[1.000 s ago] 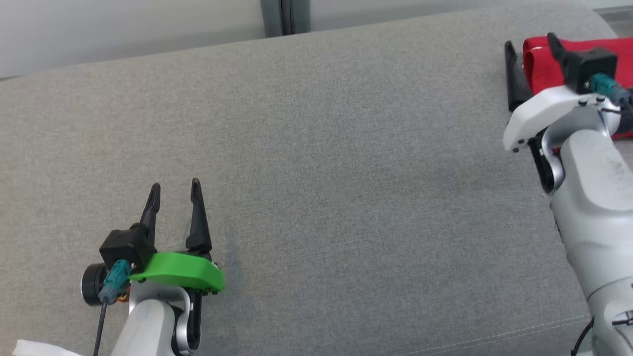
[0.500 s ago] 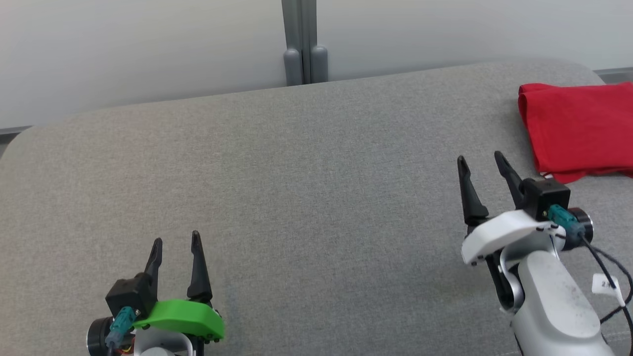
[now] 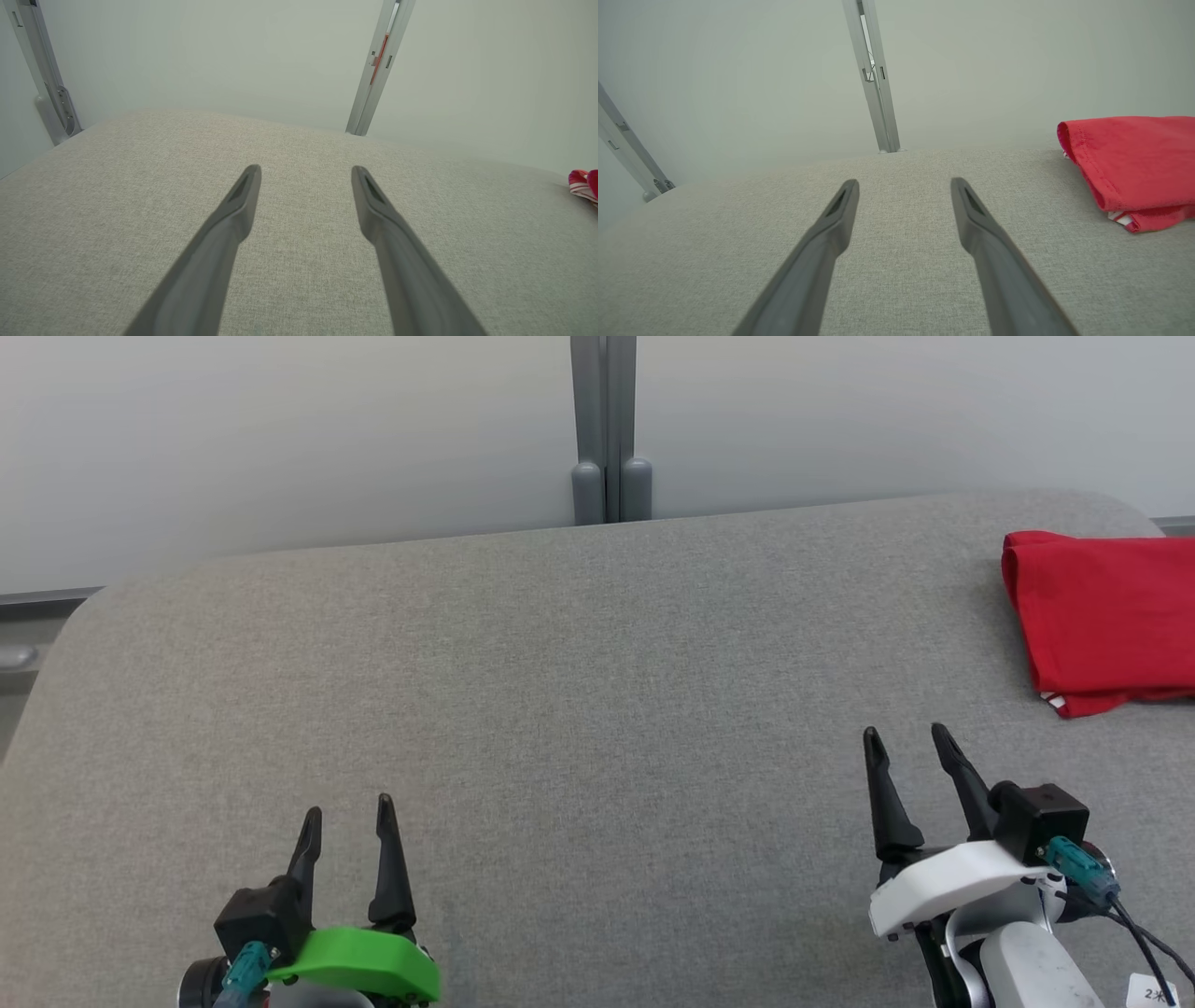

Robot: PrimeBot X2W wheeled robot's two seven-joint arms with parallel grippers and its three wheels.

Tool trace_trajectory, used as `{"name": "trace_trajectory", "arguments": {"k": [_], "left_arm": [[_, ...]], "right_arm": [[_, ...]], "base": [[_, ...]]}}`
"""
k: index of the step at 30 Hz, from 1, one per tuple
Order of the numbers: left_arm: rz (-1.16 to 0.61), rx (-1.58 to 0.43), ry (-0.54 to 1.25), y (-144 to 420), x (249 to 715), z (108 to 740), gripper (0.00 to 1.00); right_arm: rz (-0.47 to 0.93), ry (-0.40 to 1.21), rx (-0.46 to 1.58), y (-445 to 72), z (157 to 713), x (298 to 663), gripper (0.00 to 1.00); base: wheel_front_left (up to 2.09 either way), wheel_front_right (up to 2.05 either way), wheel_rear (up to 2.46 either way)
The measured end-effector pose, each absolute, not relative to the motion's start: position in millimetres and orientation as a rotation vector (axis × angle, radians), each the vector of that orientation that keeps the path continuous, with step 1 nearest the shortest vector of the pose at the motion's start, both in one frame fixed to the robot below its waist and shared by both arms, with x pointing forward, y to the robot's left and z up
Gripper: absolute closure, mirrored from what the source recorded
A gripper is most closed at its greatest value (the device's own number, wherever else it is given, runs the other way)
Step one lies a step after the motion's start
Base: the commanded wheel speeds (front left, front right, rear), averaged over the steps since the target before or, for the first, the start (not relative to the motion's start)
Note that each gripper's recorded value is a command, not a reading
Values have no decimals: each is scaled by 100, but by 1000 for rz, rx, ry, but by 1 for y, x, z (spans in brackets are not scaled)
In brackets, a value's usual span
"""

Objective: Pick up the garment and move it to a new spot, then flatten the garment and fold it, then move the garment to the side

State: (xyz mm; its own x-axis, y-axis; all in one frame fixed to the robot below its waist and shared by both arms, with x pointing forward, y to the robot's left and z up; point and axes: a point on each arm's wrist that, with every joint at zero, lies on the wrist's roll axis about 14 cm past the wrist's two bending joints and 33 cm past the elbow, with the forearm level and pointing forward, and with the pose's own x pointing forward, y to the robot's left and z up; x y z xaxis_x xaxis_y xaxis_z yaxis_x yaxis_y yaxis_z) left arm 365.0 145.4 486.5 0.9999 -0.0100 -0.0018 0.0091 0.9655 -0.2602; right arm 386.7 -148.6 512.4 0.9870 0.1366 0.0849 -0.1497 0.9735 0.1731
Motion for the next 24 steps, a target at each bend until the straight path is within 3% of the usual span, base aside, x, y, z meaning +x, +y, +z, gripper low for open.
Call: {"name": "trace_trajectory", "arguments": {"k": [24], "left_arm": [[-5,-278,42,143,359,475,0]], "right_arm": [[175,-40,174,-139,507,381,0]], "base": [[0,0,0]]}}
